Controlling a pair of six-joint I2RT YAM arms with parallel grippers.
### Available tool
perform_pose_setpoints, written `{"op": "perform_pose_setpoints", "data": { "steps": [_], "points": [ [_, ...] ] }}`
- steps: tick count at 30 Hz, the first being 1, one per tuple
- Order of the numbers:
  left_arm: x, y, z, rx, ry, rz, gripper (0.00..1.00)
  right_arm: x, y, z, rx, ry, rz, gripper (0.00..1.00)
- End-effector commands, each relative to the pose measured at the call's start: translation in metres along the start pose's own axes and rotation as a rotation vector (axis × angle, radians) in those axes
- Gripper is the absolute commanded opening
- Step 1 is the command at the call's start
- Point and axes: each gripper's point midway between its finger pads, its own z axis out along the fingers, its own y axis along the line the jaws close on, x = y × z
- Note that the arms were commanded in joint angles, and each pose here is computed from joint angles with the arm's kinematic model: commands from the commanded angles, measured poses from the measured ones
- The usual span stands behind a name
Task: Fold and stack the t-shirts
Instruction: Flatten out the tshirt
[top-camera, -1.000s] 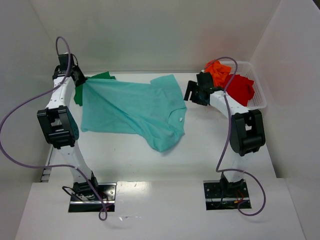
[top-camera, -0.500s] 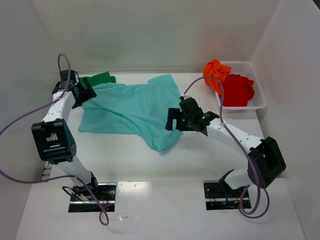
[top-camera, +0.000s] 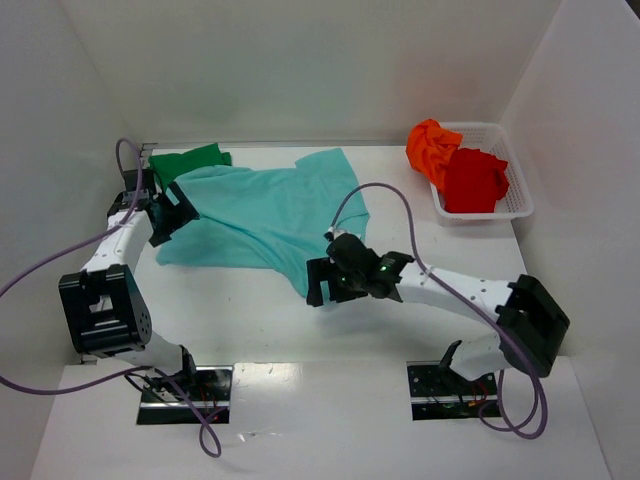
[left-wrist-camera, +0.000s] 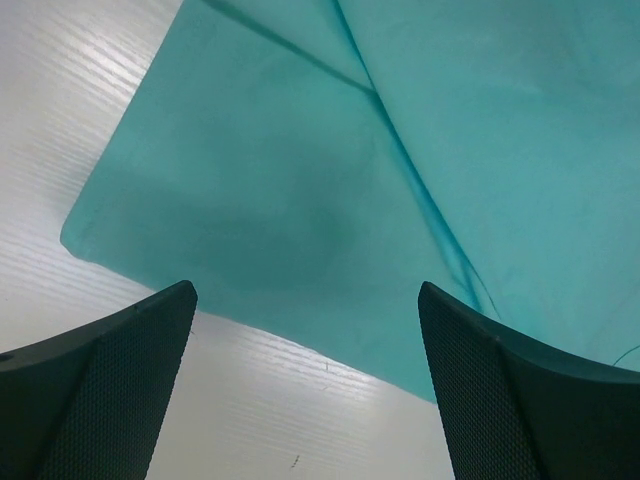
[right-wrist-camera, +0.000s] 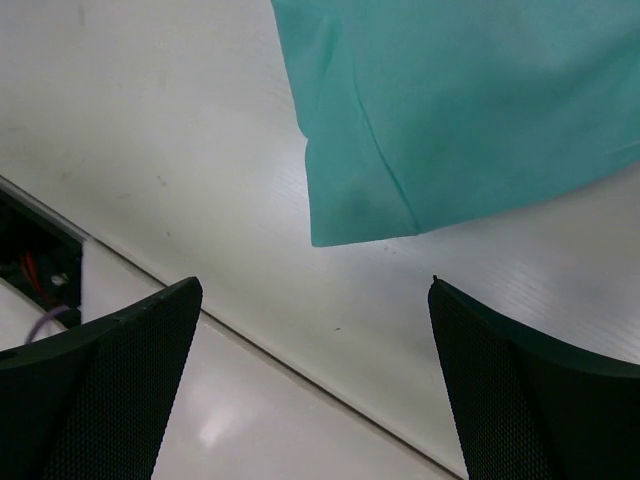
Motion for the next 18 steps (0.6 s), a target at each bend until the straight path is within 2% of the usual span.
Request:
{"op": "perform_pose_setpoints", "data": {
  "steps": [1,4,9,11,18],
  "points": [
    [-0.008,-0.009,-0.012,0.05,-0.042,-0.026,0.99,0.014,-0.009,0.025,0.07,0.033,-0.015,0.99],
    [-0.008,-0.009,-0.012,0.049,-0.042,-0.015,0.99,0.016,-0.026,0.041,0.163,0.042,-0.02,0.99],
    [-0.007,-0.007,-0.005,0.04,-0.025,0.002,0.99,-0.004,-0.031,0.052,0.236,-0.019,-0.017,0.99],
    [-0.012,-0.005,-0.004,0.037,-0.031,0.006,0.99,-0.015,-0.032,0.053,0.269,-0.064,0.012,0.89],
    [-0.008,0.0,0.007,0.038,0.006,-0.002,0.99,-0.057,-0.037,0.057,0.301,-0.183,0.064,0.63]
  ]
}}
